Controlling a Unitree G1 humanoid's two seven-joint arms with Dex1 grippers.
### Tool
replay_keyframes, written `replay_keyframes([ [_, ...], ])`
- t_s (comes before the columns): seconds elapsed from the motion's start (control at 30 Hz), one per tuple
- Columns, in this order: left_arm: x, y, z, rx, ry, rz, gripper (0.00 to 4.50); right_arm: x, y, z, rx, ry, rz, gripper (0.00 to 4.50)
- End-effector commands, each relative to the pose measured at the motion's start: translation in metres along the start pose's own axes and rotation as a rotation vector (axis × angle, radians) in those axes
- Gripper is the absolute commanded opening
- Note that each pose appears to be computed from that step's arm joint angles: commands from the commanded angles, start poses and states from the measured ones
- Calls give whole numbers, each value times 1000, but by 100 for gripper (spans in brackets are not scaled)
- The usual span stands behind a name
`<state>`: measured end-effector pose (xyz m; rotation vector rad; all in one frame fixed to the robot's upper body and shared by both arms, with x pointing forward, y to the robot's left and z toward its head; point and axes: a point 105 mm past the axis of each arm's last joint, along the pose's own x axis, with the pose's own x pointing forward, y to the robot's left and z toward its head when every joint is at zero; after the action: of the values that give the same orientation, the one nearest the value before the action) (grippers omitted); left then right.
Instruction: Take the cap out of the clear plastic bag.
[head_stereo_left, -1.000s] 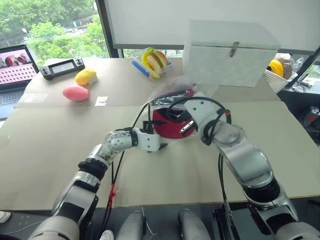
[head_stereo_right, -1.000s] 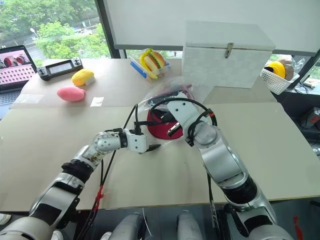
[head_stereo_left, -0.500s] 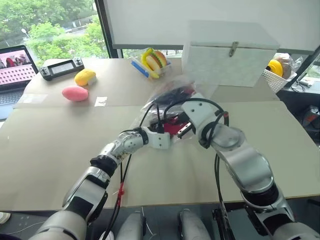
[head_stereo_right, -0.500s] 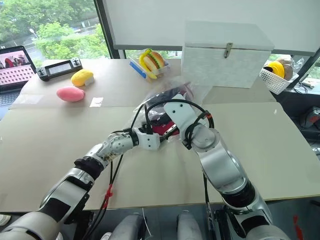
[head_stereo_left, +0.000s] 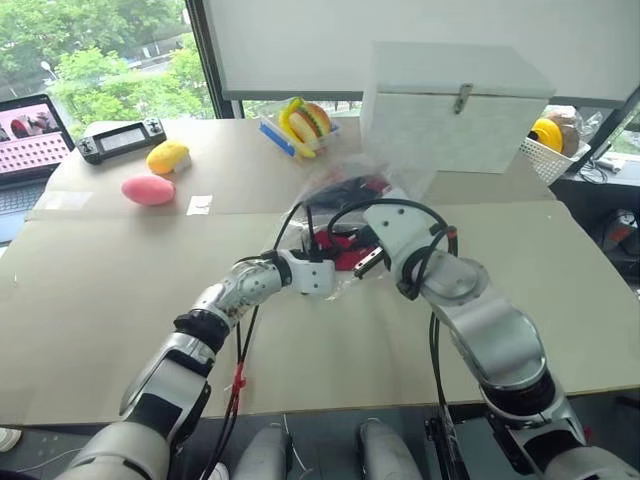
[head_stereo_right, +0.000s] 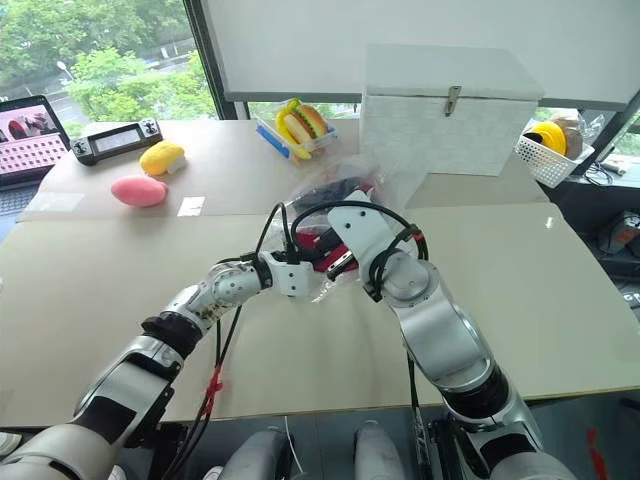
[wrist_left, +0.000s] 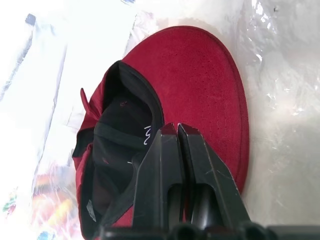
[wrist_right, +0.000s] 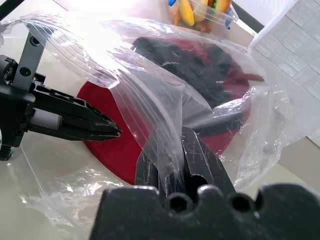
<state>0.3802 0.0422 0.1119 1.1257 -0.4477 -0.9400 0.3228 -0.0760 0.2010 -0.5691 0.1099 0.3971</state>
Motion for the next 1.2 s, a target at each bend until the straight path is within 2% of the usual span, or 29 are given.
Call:
replay_keyframes([
  [0.03,-18,-16,-1,-10,-31,-86,5,-7,-7,7,6,-40,-26,0],
  [0.27,-61,0,14,17,-171,-178,5,-8,-11,0,7,-27,-28,0],
  [0.37,-74,15,9,21,-180,-171,5,-8,-11,-1,10,-25,-28,0],
  [0.6,-73,16,3,1,-184,-144,5,-5,-9,1,13,-32,-18,0],
  [0.63,-71,14,1,6,-168,-146,59,-5,-9,1,13,-33,-17,0],
  [0.67,-69,11,-1,-3,-164,-150,82,-5,-9,1,13,-33,-16,0],
  [0.93,-41,-18,-7,4,-102,-177,368,-6,-8,0,21,-28,-19,0],
  [0.97,-38,-20,-8,8,-95,-178,416,-6,-8,0,20,-27,-20,0],
  [1.03,-33,-25,-11,11,-78,-176,442,-6,-8,0,21,-24,-22,0],
  [1.2,-31,-31,-14,65,-80,-217,442,-9,-10,-2,19,-14,-34,0],
])
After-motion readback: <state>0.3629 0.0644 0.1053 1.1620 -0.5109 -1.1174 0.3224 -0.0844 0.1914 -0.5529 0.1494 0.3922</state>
